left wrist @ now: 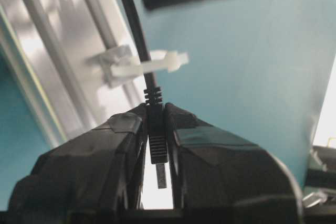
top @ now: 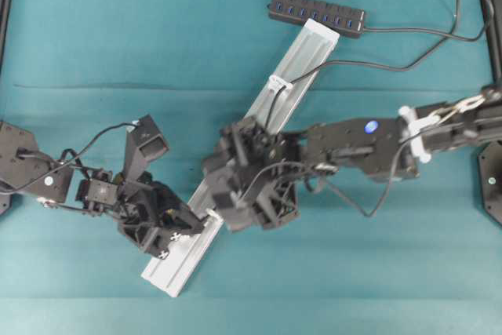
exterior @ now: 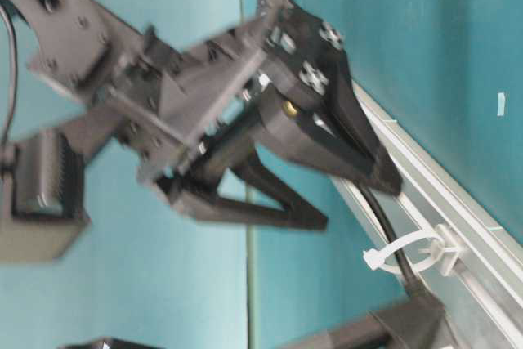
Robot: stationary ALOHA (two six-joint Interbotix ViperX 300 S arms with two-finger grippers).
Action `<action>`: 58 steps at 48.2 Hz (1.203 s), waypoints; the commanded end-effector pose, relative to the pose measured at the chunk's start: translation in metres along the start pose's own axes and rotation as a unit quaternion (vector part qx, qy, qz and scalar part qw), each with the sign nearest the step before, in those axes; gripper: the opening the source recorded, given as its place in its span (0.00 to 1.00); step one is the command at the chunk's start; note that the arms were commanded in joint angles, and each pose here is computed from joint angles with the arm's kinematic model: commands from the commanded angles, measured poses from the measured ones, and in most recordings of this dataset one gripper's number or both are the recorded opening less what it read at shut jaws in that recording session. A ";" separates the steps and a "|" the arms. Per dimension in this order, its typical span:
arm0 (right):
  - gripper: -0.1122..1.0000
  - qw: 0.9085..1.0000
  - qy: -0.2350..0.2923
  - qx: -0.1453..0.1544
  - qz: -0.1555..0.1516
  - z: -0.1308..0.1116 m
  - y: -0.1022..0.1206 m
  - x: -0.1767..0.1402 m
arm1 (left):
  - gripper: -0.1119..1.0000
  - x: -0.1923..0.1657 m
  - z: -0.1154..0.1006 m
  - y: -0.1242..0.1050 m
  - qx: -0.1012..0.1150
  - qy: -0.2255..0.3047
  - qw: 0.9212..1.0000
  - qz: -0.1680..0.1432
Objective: Pass the USB cable through three rings with both arms.
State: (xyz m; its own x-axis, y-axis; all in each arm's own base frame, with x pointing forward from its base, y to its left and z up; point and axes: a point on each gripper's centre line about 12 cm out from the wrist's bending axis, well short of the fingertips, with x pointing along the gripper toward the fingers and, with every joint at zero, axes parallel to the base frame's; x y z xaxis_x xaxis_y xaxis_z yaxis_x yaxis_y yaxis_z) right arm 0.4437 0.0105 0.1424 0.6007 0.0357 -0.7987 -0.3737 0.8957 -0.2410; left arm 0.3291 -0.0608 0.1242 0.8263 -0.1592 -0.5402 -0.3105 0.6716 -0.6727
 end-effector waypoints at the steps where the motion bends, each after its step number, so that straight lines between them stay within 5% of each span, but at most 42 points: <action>1: 0.94 1.000 -0.009 0.008 -0.006 0.001 -0.003 -0.009 | 0.21 -0.008 0.000 -0.013 0.007 -0.001 1.000 -0.018; 23: 0.94 0.994 -0.040 0.080 -0.056 -0.005 -0.048 -0.050 | 0.21 -0.045 0.005 -0.028 0.011 -0.011 0.999 -0.042; 45: 0.94 0.964 -0.134 0.197 -0.115 -0.001 -0.081 -0.083 | 0.19 -0.091 0.023 -0.048 0.013 -0.063 0.992 -0.106; 58: 0.94 0.960 -0.136 0.209 -0.124 -0.009 -0.087 -0.092 | 0.19 -0.114 0.035 -0.056 0.017 -0.095 0.986 -0.135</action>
State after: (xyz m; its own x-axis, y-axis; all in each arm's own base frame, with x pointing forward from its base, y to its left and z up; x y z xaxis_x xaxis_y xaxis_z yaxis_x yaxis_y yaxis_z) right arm 0.4142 -0.0737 0.2216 0.8016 -0.1332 -0.5829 0.0733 0.9894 -0.1253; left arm 0.2770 -0.0577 0.2033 0.9103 -0.1938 -0.3657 -0.1529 0.6636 -0.7323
